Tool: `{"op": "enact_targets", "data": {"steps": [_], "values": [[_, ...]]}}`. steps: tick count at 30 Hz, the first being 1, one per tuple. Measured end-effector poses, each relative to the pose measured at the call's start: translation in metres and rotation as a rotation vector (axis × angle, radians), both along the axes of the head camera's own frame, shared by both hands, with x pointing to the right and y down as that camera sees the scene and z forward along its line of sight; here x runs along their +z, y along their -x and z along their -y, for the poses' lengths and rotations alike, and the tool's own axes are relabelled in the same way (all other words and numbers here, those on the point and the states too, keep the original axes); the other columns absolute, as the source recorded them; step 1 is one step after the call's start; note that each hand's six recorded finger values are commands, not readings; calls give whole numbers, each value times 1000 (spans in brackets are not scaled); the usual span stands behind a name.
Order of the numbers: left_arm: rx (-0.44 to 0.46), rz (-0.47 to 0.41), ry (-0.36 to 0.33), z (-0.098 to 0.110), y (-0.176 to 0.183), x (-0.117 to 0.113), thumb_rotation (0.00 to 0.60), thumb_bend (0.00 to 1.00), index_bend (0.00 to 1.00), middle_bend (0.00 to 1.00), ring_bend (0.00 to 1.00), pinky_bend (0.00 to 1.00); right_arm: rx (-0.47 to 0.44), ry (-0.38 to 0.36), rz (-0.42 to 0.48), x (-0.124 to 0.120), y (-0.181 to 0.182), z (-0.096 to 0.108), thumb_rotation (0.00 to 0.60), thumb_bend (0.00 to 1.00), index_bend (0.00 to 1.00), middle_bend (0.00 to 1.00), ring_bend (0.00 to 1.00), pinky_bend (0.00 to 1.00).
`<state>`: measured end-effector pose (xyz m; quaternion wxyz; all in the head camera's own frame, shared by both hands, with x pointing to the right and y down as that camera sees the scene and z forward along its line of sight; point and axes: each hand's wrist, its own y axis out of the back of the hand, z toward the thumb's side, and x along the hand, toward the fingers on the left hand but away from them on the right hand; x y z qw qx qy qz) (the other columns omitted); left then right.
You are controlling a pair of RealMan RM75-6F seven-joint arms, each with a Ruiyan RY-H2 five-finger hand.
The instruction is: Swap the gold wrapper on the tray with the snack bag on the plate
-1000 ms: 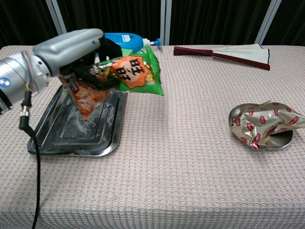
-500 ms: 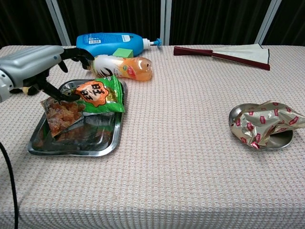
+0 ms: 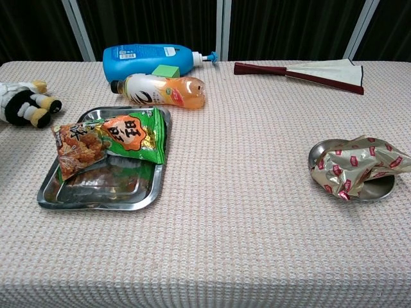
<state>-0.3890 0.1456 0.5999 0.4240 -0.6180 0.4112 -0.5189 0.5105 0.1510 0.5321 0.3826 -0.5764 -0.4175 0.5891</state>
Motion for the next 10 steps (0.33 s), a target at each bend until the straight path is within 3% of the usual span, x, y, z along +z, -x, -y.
{"op": "enact_targets", "data": {"steps": [6, 10], "values": [[-109, 11, 12, -52, 55, -21, 600, 159, 132, 148, 86, 216, 15, 61, 15, 14, 0, -65, 600, 0, 0, 4, 0, 0], [-118, 32, 18, -75, 71, -31, 600, 159, 140, 150, 86, 212, 7, 73, 21, 18, 3, -81, 600, 0, 0, 4, 0, 0]]}}
